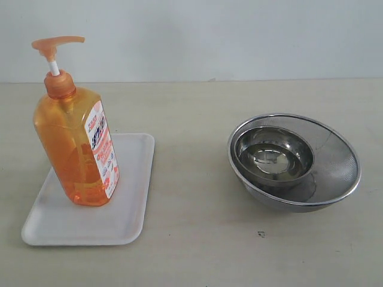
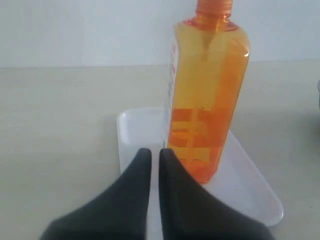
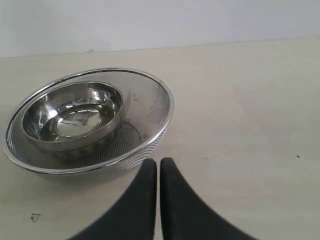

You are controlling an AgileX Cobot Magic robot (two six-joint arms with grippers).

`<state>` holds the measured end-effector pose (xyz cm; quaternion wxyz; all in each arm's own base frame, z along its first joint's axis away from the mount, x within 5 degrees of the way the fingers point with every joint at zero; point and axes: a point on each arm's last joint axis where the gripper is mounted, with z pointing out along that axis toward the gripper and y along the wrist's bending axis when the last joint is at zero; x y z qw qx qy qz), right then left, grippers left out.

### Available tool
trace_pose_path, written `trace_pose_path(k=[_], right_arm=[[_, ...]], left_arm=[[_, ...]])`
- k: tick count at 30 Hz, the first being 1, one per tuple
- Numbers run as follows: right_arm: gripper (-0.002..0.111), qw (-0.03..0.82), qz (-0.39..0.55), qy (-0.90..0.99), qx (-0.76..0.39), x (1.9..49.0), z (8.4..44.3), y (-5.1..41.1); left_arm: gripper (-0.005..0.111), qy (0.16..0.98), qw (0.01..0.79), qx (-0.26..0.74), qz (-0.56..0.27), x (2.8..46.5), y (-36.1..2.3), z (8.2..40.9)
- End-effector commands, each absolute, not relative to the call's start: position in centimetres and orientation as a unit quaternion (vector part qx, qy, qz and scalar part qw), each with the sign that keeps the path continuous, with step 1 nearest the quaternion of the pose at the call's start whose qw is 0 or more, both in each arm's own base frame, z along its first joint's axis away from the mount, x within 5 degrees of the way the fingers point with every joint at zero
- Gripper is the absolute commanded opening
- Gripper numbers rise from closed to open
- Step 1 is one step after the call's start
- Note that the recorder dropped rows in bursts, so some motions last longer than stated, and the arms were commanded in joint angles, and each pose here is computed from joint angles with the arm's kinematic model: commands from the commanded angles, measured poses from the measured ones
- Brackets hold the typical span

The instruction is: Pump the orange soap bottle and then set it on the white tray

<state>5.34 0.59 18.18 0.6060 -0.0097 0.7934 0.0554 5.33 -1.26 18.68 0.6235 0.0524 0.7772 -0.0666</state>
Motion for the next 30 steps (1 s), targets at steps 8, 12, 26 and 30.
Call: trace_pose_path(k=[8, 12, 26, 30], right_arm=[[0.0, 0.612, 0.054, 0.789, -0.009, 5.34, 18.3, 0.57], [0.0, 0.612, 0.054, 0.789, -0.009, 5.34, 18.3, 0.57], [0.0, 0.612, 0.054, 0.789, -0.009, 5.34, 18.3, 0.57], [0.0, 0.612, 0.054, 0.789, -0.009, 5.34, 18.3, 0.57]], left_arm=[[0.005, 0.771, 0.632, 0.066, -0.034, 5.39, -0.96, 18.72], [0.005, 0.775, 0.629, 0.059, -0.024, 5.4, -0.74, 18.63], [0.005, 0.775, 0.628, 0.057, -0.025, 5.4, -0.74, 18.63], [0.005, 0.775, 0.628, 0.057, -0.025, 5.4, -0.74, 18.63]])
